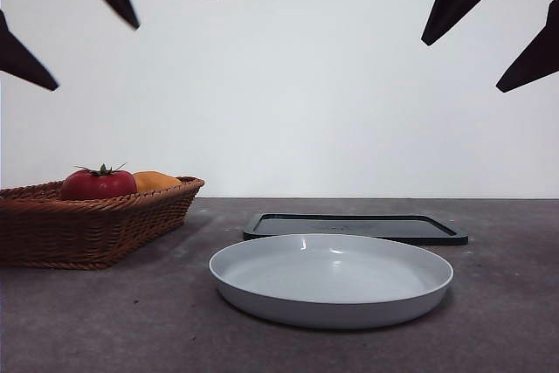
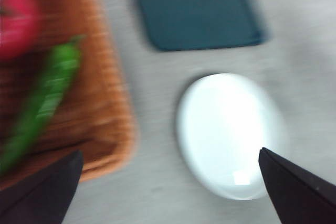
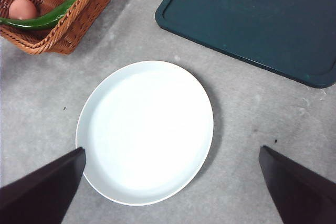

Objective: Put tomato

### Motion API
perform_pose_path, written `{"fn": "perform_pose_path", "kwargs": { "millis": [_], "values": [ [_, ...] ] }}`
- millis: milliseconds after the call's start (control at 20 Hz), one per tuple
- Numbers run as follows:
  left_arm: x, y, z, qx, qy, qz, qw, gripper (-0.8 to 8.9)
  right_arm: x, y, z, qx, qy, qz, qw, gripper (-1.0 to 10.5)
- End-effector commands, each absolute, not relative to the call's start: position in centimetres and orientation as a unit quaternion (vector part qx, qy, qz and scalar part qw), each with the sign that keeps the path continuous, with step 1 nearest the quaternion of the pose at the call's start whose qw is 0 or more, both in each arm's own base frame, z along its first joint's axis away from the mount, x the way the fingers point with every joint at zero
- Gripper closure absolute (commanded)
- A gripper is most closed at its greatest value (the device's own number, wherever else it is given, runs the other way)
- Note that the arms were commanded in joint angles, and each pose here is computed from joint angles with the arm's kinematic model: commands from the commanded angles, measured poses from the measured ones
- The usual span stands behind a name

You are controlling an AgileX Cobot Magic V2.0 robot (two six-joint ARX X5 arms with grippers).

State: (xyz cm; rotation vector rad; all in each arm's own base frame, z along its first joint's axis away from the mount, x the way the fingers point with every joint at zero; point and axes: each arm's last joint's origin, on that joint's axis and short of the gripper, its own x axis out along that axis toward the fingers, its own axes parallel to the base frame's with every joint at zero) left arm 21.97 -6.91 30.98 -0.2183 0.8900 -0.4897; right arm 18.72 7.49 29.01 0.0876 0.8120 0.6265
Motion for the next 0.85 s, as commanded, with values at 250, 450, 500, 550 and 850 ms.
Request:
{"fn": "perform_pose_path", "kwargs": {
  "millis": [250, 450, 500, 550, 850],
  "values": [
    [27.4, -7.3, 33.4, 0.020, 0.452, -0.149, 0.879, 1.02, 18.9, 7.7, 29.4, 0.038, 0.379, 0.306, 0.872, 3.6],
    [31.7, -7.0, 32.9, 0.025, 0.476, -0.127, 0.870, 1.02, 18.9, 7.7, 29.4, 0.038, 0.379, 0.306, 0.872, 3.6],
    [32.6, -6.9, 32.7, 0.029, 0.476, -0.125, 0.870, 1.02, 18.9, 7.7, 29.4, 0.038, 0.380, 0.306, 0.872, 3.6],
    [33.8, -6.7, 32.4, 0.035, 0.478, -0.123, 0.869, 1.02, 18.9, 7.7, 29.4, 0.038, 0.379, 0.306, 0.872, 3.6],
    [39.2, -6.4, 29.0, 0.056, 0.484, -0.118, 0.865, 1.02, 18.9, 7.7, 29.4, 0.038, 0.379, 0.306, 0.873, 3.6]
  ]
}}
